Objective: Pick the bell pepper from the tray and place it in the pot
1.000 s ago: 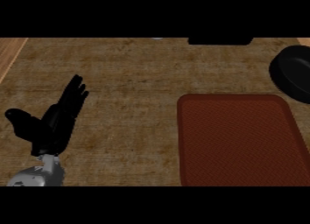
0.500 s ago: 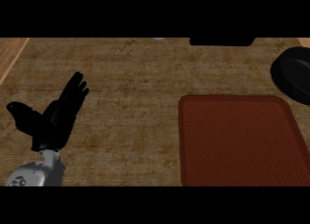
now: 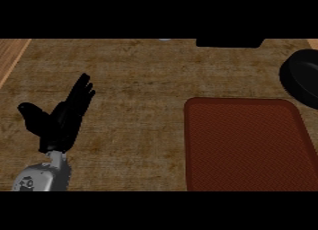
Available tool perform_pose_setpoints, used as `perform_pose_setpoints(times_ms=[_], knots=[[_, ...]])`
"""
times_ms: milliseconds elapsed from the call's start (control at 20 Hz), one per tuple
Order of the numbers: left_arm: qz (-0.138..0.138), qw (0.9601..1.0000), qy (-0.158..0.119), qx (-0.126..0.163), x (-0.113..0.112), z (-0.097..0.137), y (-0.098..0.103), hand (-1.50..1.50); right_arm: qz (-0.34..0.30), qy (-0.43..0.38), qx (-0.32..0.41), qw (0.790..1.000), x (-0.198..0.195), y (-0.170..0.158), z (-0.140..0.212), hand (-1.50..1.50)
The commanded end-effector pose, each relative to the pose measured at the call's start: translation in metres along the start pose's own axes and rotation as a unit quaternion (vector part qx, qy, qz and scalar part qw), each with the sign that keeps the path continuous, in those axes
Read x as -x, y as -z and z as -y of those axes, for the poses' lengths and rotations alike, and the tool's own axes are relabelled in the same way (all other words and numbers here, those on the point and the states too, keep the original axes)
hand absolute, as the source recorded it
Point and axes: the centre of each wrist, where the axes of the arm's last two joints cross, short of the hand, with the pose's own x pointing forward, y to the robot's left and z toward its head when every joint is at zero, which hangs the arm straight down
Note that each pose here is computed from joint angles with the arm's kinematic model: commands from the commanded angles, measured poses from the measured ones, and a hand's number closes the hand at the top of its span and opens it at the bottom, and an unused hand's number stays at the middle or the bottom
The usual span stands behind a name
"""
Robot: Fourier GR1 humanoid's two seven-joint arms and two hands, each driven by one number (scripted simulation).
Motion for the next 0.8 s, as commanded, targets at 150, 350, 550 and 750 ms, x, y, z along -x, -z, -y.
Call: perform_pose_setpoints(times_ms=[150,350,550,750], knots=[[0.006,0.9999,0.007,0.007,-0.009,0.000,-0.012,0.00,-0.022,0.016,-0.031,0.999,-0.027,0.048,-0.037,1.50],[0.006,1.0000,0.000,0.000,0.013,0.000,0.000,0.00,-0.031,0.017,-0.039,0.999,-0.033,0.064,-0.064,1.50],[0.011,0.9999,0.001,0.003,-0.003,-0.003,-0.004,0.00,-0.013,-0.004,-0.063,0.998,-0.024,0.064,-0.090,1.50],[0.004,0.9999,-0.002,0.013,0.007,0.006,-0.008,0.00,-0.058,0.032,-0.125,0.990,-0.026,0.071,-0.112,1.50]])
